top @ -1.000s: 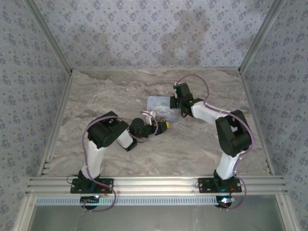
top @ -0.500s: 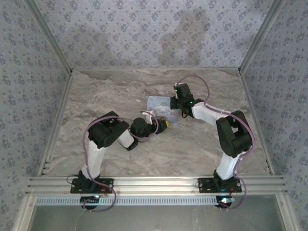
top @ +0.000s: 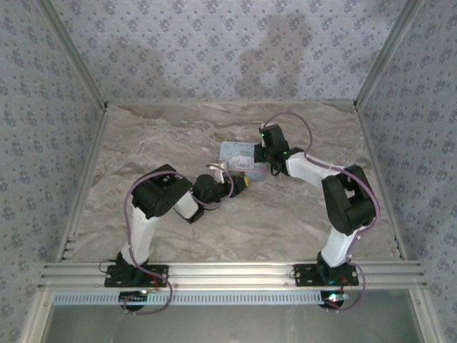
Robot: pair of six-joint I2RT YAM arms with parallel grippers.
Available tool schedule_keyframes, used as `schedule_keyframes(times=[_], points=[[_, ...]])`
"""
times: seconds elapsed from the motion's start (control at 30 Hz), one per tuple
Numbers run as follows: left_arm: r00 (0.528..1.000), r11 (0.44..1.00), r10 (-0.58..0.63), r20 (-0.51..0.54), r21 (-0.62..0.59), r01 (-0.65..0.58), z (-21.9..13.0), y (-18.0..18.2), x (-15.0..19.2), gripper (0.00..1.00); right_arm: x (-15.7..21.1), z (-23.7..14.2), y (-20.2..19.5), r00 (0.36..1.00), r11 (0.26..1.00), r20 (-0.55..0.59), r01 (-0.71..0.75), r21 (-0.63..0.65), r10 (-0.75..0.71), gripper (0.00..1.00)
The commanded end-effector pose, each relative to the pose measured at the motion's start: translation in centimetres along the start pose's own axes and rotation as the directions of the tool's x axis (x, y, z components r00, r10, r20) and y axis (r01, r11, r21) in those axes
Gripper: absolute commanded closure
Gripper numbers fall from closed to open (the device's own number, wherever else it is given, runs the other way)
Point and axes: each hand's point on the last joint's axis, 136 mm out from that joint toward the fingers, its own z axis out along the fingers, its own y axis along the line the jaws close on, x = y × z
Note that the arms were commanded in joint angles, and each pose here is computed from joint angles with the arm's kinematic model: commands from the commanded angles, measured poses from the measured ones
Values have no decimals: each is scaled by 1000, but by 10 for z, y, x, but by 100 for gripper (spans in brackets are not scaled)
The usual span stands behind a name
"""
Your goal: Unlock the padlock with the key
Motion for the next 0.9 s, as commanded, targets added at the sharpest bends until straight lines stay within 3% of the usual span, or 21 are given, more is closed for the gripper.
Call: schedule_keyframes(times=[0.0, 0.2, 0.67, 0.87], points=[[993, 986, -77, -87, -152, 63, -6, 45, 31, 63, 23, 0, -8, 997, 1000, -72, 1, 22, 1, 100], [992, 984, -82, -99, -165, 65, -1, 48, 33, 65, 23, -1, -9, 997, 1000, -71, -2, 23, 3, 100], [985, 981, -98, -141, -179, 72, 1, 52, 39, 89, 22, -9, -11, 999, 1000, -51, -12, 13, 12, 100], [977, 977, -146, -153, -180, 118, 1, 49, 36, 93, 9, -30, -6, 1000, 1000, -4, -19, -24, 19, 100]])
